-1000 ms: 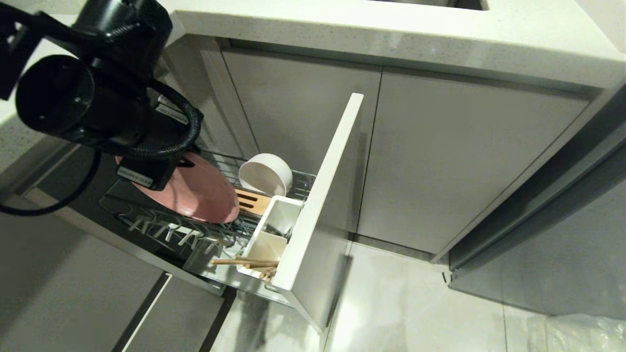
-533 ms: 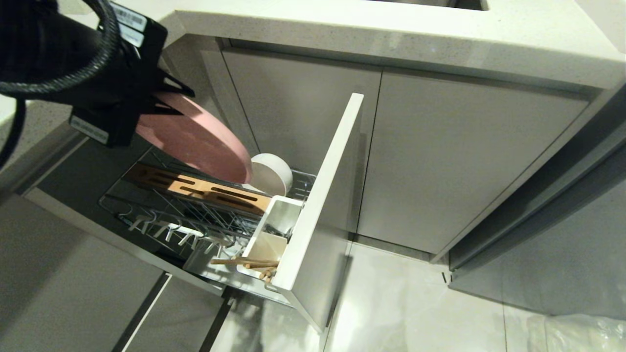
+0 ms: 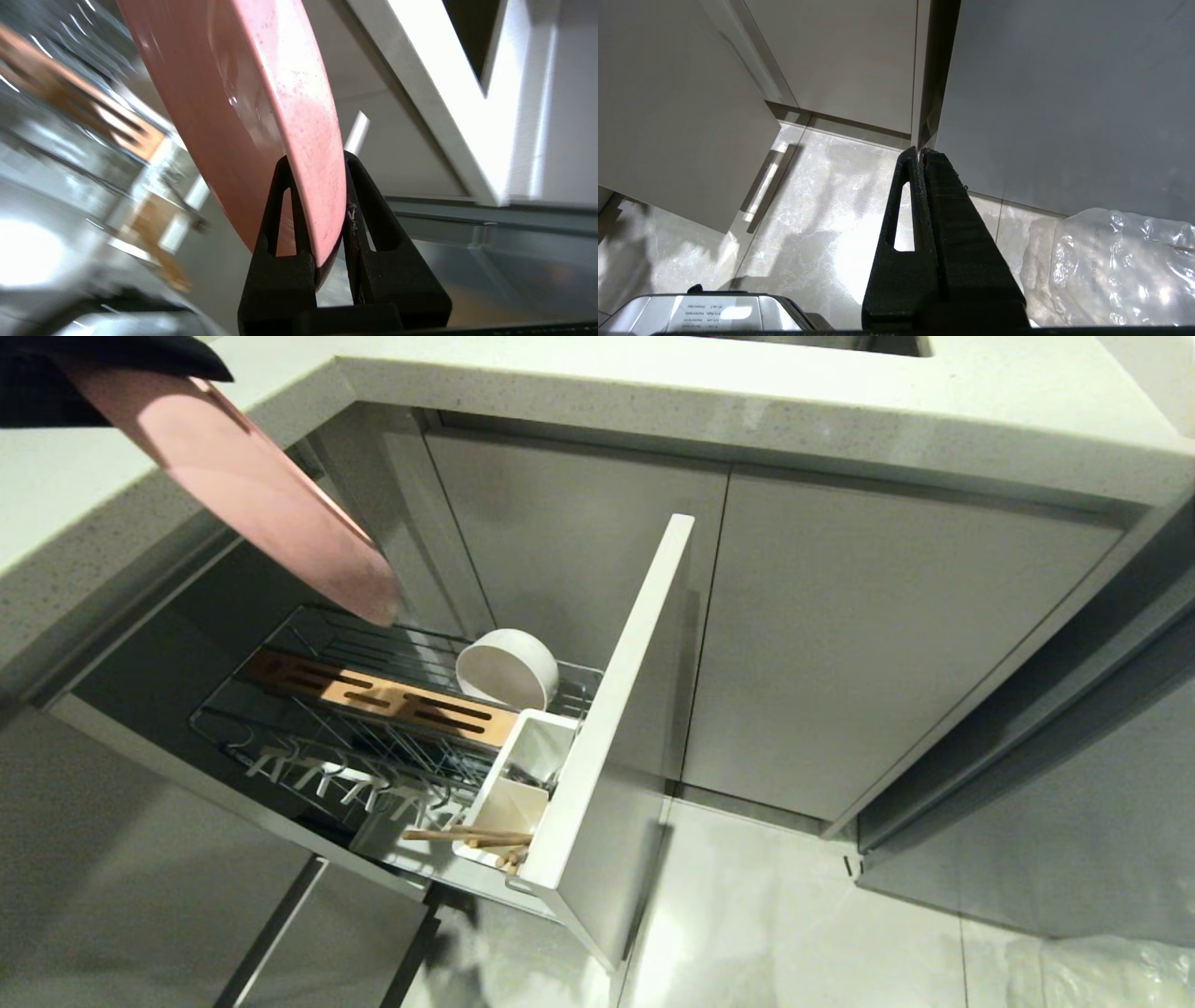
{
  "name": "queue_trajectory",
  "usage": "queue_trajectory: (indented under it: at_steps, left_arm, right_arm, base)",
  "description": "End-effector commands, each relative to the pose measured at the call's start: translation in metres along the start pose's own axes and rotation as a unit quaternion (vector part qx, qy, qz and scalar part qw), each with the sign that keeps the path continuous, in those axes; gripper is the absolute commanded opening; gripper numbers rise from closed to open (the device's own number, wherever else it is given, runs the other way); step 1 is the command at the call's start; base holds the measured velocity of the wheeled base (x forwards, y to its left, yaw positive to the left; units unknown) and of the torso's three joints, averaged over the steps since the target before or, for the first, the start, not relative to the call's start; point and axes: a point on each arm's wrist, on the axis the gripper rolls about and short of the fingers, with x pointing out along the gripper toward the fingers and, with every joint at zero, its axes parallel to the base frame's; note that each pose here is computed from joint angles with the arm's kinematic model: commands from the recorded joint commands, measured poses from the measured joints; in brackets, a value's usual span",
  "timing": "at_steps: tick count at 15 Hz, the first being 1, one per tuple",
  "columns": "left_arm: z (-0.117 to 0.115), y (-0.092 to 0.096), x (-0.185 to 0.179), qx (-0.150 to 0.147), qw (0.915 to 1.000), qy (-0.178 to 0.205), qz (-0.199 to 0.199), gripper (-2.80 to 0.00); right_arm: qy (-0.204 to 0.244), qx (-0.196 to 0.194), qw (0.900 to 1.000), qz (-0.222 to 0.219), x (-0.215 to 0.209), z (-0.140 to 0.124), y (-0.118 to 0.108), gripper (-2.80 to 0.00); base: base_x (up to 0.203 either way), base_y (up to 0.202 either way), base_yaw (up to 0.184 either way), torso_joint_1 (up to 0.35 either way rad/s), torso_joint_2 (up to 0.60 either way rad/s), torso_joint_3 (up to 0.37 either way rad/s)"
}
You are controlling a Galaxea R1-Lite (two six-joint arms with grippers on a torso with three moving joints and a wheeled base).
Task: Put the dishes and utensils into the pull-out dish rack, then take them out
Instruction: Take the plate out of the cupboard
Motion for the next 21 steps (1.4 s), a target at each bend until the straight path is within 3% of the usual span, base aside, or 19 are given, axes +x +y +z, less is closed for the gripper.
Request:
queue_trajectory:
  at_steps: [1,3,4,8,13,15,17,21]
  left_arm:
    - [0.008,0.007,-0.015,0.039,0.9988,-0.029,0.009,-2.8]
    - [0.012,0.011,-0.017,0.1,0.9904,-0.075,0.06,-2.8]
    - [0.015,0.013,-0.017,0.131,0.9824,-0.097,0.092,-2.8]
    - [0.031,0.028,-0.038,0.202,0.957,-0.144,0.151,-2.8]
    - [0.038,0.034,-0.054,0.194,0.9553,-0.165,0.15,-2.8]
    - [0.041,0.038,-0.053,0.202,0.946,-0.177,0.182,-2.8]
    - [0.045,0.042,-0.052,0.222,0.9307,-0.187,0.223,-2.8]
    - [0.053,0.051,-0.047,0.288,0.8814,-0.186,0.325,-2.8]
  right_arm:
    - [0.0,0.0,1.0,0.0,0.0,0.0,0.0,-2.8]
    - [0.0,0.0,1.0,0.0,0.0,0.0,0.0,-2.8]
    - [0.0,0.0,1.0,0.0,0.0,0.0,0.0,-2.8]
    - [0.0,0.0,1.0,0.0,0.0,0.0,0.0,-2.8]
    - [0.0,0.0,1.0,0.0,0.0,0.0,0.0,-2.8]
    - [0.0,0.0,1.0,0.0,0.0,0.0,0.0,-2.8]
    - [0.0,0.0,1.0,0.0,0.0,0.0,0.0,-2.8]
    - [0.0,0.0,1.0,0.0,0.0,0.0,0.0,-2.8]
  base:
    - [0.0,0.0,0.0,0.0,0.0,0.0]
    - [0.0,0.0,0.0,0.0,0.0,0.0]
    - [0.0,0.0,0.0,0.0,0.0,0.0]
    - [0.0,0.0,0.0,0.0,0.0,0.0]
    - [0.0,0.0,0.0,0.0,0.0,0.0]
    - [0.0,0.0,0.0,0.0,0.0,0.0]
    - [0.0,0.0,0.0,0.0,0.0,0.0]
    - [0.0,0.0,0.0,0.0,0.0,0.0]
